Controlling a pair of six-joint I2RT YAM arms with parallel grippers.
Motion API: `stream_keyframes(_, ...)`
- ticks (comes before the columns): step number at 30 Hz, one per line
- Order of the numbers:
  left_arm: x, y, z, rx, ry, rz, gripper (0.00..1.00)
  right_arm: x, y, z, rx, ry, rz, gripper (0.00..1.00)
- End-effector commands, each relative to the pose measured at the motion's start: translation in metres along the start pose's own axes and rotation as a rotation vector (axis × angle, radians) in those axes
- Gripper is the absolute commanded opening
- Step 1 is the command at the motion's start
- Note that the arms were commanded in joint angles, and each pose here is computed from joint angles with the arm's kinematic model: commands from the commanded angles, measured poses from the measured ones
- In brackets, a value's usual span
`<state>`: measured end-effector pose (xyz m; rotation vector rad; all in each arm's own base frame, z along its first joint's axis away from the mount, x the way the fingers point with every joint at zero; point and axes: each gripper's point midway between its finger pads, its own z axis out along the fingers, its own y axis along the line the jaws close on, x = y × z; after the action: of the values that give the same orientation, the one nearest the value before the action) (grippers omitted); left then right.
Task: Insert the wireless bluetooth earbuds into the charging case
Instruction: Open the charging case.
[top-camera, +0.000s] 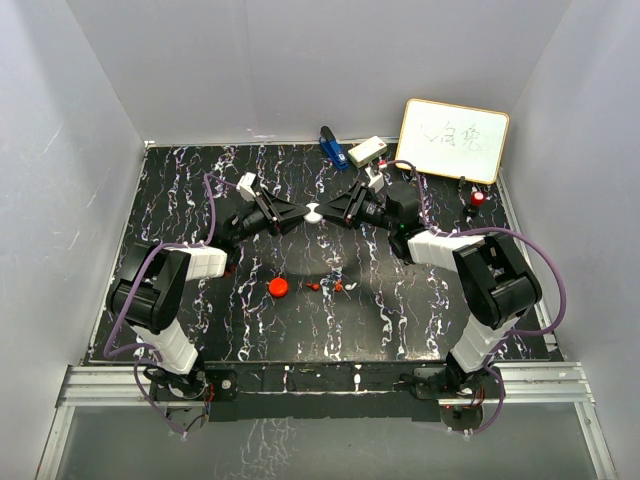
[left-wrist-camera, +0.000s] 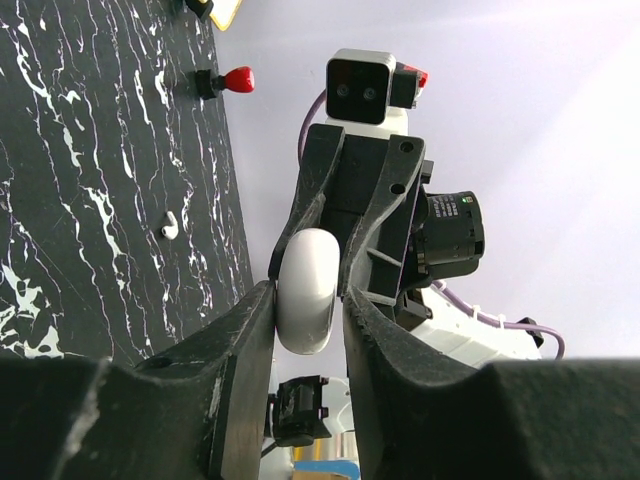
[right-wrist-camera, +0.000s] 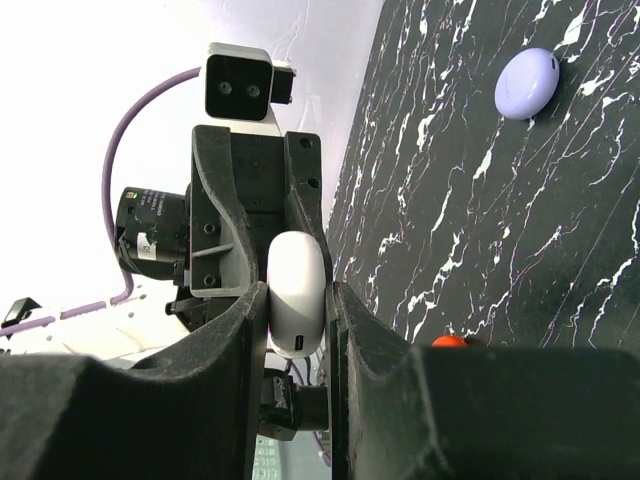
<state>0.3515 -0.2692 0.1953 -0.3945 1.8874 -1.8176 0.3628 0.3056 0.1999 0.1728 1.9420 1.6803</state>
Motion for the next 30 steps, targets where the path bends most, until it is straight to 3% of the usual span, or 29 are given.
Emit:
stream_keyframes(1,-0.0046,-0.0249,-0.0018,0.072,-0.024,0.067,0.30,-0.0064,0.0159,-0.0079,-0.047,-0.032,-0.037,0.00)
stream_keyframes(20,-0.0070,-0.0310,-0.0020,0.098,-0.036,0.078,0.25,-0.0061,0.0140,-0.0121,-0.079,-0.047,-0.005,0.00)
stream_keyframes(30,-0.0059,-0.0327,0.0007,0.109,-0.017,0.080,0.33,-0.0079,0.0132,-0.0095,-0.081,-0.044,-0.002,0.00)
